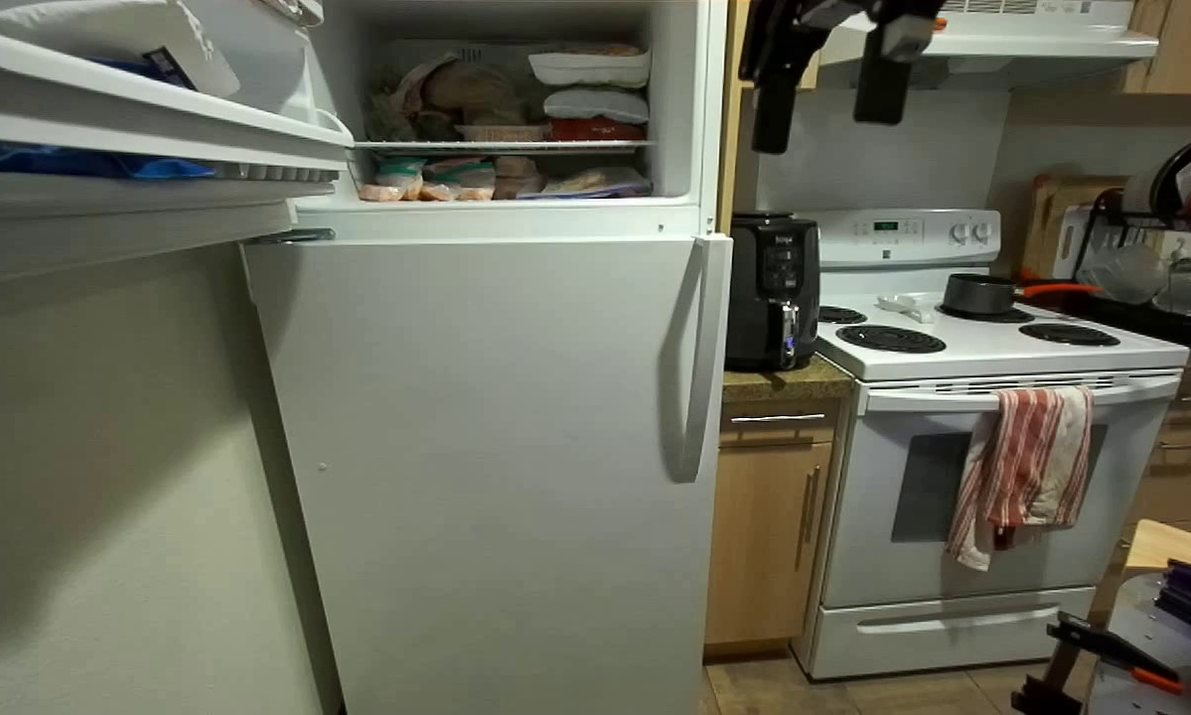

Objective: Open the fridge

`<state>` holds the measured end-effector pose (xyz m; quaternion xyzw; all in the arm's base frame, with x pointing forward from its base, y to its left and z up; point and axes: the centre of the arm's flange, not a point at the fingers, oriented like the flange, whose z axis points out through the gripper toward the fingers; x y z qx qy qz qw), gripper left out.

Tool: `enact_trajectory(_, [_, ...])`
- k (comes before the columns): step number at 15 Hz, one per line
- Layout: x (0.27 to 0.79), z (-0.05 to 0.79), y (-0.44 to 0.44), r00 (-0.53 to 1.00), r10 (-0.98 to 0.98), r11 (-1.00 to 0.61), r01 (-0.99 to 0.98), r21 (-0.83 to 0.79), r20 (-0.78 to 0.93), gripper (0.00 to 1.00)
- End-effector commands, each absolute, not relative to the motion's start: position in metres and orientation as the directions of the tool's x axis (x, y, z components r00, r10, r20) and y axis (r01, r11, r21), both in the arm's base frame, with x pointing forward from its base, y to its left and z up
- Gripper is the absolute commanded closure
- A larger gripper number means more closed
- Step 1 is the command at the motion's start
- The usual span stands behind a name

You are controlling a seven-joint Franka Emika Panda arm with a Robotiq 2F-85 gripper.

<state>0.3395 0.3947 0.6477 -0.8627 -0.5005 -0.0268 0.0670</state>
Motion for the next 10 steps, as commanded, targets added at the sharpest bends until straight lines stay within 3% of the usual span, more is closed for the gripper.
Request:
enact_trajectory(1, [0.349,0.631,0.379,0.526,0.827,-0.527,0.848,-0.050,0.198,0.00])
enact_trajectory(10, [0.381,0.619,0.331,0.708,0.628,-0.731,0.679,-0.068,0.323,0.00])
